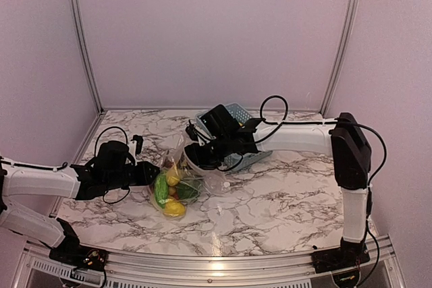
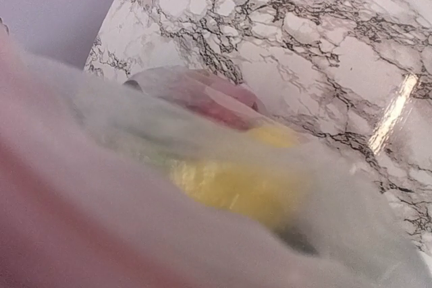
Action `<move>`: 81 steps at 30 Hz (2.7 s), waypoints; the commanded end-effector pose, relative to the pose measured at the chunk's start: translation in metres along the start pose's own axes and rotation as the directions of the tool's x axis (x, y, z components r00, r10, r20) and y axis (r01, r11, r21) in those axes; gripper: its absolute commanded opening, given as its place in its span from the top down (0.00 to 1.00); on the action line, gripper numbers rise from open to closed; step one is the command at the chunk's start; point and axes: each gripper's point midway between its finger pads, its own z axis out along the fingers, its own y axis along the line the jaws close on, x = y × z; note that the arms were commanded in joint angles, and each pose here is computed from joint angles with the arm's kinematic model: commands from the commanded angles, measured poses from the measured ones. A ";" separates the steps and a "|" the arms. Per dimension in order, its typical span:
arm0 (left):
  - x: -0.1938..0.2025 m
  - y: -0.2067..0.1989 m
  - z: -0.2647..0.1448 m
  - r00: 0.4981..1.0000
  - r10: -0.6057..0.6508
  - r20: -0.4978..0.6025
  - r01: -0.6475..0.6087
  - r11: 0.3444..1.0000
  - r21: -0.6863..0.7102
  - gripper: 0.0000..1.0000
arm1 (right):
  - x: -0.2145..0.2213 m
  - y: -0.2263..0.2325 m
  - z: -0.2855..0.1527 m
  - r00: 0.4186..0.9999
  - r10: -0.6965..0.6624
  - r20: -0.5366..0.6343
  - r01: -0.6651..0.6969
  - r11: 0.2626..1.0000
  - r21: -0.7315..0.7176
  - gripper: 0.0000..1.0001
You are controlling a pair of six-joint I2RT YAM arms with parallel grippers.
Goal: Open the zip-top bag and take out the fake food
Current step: Pick up the fake fruit from the zipper food storage bag.
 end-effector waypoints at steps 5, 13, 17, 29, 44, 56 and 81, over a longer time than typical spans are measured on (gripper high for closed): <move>0.013 0.007 -0.010 0.995 -0.009 -0.101 0.004 0.999 -0.050 0.78 | 0.006 -0.004 0.020 0.986 0.126 -0.113 -0.126 0.992 0.004 0.37; 0.015 0.006 0.001 0.995 0.012 -0.098 -0.016 0.999 -0.040 0.78 | 0.003 0.012 0.032 0.993 0.035 -0.112 -0.034 0.999 0.010 0.38; 0.017 0.002 0.007 0.997 0.030 -0.077 -0.031 0.999 -0.012 0.78 | -0.007 0.020 0.038 0.999 -0.016 -0.051 0.016 1.000 0.005 0.41; 0.019 0.018 0.012 0.995 0.081 -0.053 -0.085 0.993 -0.077 0.77 | -0.002 0.016 0.039 0.997 -0.068 -0.029 0.068 0.998 -0.007 0.46; 0.030 0.049 0.007 0.997 0.030 -0.073 -0.045 0.974 -0.223 0.78 | -0.029 0.031 -0.021 0.986 -0.114 0.124 0.113 0.993 0.013 0.79; 0.030 0.056 0.001 0.996 0.043 -0.074 -0.061 0.965 -0.255 0.77 | -0.037 0.029 -0.060 0.964 -0.137 0.226 0.122 0.989 0.078 0.80; 0.013 0.047 0.005 0.996 0.072 -0.059 -0.085 0.964 -0.254 0.77 | -0.051 0.085 -0.111 0.875 -0.374 0.308 0.393 0.919 -0.002 0.78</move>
